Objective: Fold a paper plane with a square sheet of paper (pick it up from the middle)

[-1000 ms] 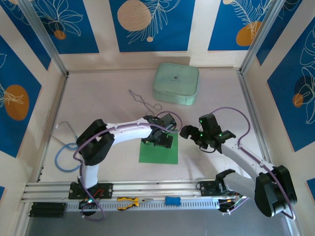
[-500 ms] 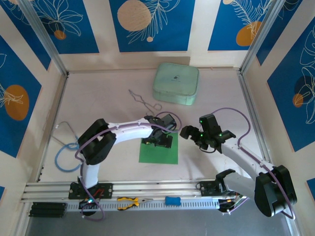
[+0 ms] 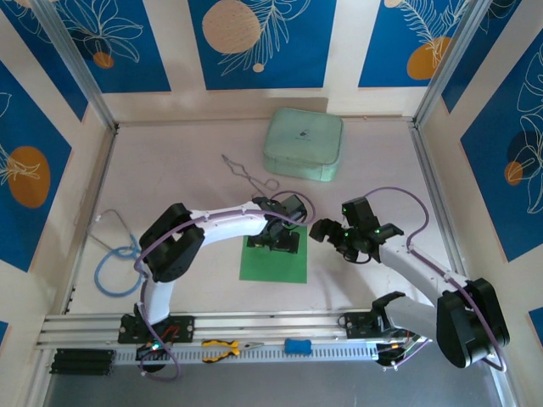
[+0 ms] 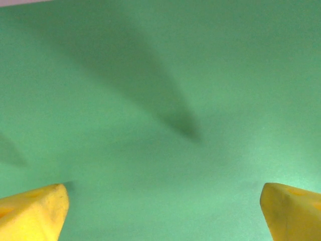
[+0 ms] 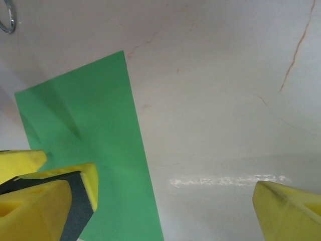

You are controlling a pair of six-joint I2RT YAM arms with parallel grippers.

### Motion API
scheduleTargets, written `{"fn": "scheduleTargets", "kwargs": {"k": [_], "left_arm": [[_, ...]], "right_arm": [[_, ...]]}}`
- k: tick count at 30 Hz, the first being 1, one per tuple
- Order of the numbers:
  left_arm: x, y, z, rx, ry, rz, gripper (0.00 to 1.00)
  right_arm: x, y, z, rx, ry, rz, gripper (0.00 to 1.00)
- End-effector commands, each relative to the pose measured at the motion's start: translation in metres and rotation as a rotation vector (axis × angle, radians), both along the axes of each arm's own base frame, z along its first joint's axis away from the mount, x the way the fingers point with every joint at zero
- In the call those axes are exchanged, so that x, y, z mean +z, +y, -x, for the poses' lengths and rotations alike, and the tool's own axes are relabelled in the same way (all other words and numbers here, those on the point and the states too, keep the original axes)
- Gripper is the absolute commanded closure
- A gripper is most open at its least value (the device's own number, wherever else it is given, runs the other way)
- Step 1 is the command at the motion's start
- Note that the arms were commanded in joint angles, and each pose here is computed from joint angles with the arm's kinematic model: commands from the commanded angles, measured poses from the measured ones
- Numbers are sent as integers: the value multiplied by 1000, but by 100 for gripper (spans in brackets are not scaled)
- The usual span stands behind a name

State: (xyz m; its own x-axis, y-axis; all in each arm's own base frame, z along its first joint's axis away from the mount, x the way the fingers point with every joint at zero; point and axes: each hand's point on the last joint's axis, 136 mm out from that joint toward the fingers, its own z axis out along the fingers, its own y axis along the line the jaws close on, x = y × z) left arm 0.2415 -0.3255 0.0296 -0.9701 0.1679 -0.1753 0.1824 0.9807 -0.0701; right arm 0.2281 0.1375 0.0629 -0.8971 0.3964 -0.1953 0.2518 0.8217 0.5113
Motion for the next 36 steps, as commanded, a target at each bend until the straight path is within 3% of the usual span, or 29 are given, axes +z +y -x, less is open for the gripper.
{"fn": "scheduleTargets", "kwargs": {"k": [1,31,36], "left_arm": [[3,5,-1,28,11,-25,2],[-44,20,15,20,83,-153,4],[-27,13,10,7,49,-127,3]], "right_arm": [[7,5,-2,12,7,-21,7],[2,1,-1,-1,12,-8,6],[3,0,-1,-4,10,-7,6]]}}
